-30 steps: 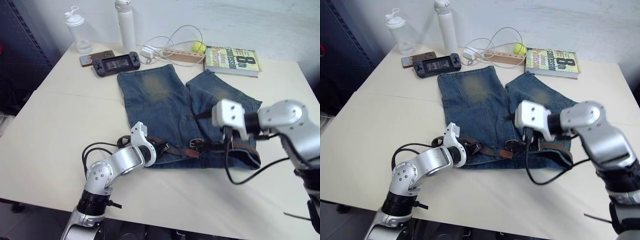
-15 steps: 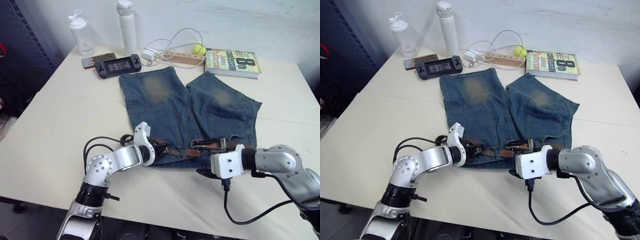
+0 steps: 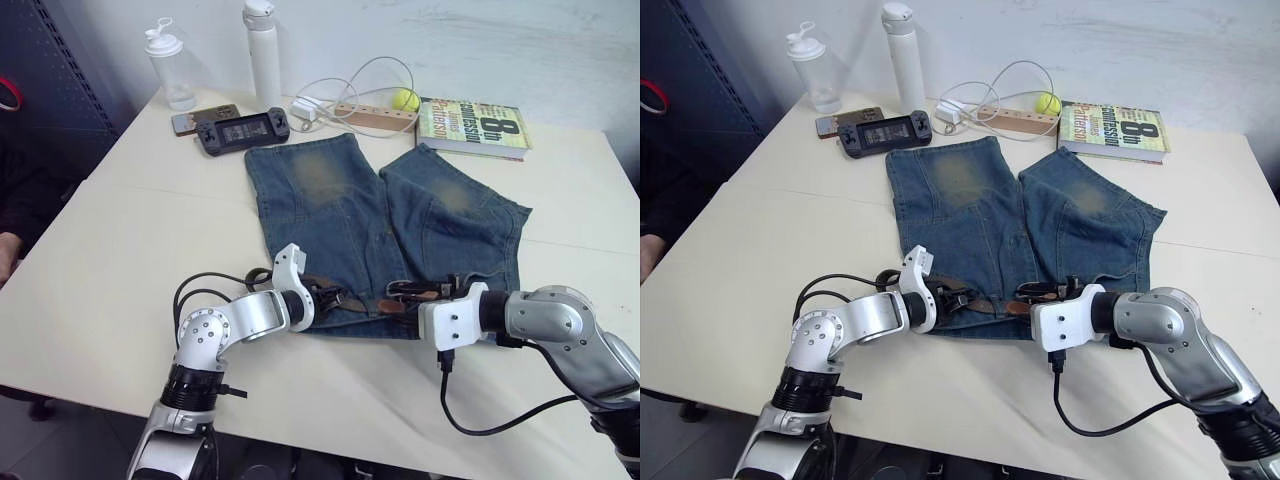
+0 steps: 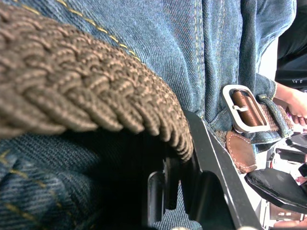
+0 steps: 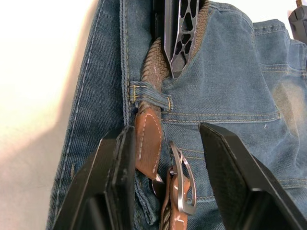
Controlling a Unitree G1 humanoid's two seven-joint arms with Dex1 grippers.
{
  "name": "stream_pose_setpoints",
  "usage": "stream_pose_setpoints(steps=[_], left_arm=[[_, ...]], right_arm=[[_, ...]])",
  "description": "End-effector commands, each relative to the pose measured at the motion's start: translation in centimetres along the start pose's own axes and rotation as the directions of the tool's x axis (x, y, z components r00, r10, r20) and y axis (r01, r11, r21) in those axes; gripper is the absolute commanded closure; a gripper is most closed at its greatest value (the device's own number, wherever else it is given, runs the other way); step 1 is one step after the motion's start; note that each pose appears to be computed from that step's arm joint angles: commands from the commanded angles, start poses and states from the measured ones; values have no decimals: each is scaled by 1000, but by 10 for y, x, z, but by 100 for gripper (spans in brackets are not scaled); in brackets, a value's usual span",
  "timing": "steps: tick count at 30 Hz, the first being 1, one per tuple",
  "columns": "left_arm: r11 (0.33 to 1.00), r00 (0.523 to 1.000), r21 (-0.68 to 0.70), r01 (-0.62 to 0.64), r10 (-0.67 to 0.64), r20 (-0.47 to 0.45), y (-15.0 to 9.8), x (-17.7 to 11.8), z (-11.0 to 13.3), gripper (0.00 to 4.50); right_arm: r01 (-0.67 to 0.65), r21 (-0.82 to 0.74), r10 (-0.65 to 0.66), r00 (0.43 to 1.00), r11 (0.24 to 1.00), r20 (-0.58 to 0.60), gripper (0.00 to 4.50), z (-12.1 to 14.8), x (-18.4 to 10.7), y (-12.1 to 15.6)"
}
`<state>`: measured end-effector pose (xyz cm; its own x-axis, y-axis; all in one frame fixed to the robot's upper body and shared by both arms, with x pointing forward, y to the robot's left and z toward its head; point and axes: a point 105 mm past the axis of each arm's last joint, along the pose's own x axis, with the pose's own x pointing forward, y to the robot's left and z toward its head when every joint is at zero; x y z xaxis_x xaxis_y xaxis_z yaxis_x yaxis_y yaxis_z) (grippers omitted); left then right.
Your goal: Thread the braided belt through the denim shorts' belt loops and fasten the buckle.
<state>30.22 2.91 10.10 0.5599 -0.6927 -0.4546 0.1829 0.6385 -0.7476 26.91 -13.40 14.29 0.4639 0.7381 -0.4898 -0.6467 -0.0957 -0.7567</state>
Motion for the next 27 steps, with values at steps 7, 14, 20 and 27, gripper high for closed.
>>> stream_pose_setpoints(steps=[7,14,20,27], left_arm=[[997,996,-16,-73,72,-45,17,7,-13,450],[1000,1000,5,-1,1,-27,7,6,-8,450],[996,998,64,61,-62,14,7,-17,15,292],[961,988,238,140,-118,-103,2,-61,21,4]], right_arm=[[32,-8,-33,999,999,-7,279,-4,-2,-6],[34,-29,-34,999,999,11,447,-1,-1,-8],[45,-92,-42,998,995,41,450,6,-4,-13],[15,-180,-2,997,984,75,450,14,-10,-14]])
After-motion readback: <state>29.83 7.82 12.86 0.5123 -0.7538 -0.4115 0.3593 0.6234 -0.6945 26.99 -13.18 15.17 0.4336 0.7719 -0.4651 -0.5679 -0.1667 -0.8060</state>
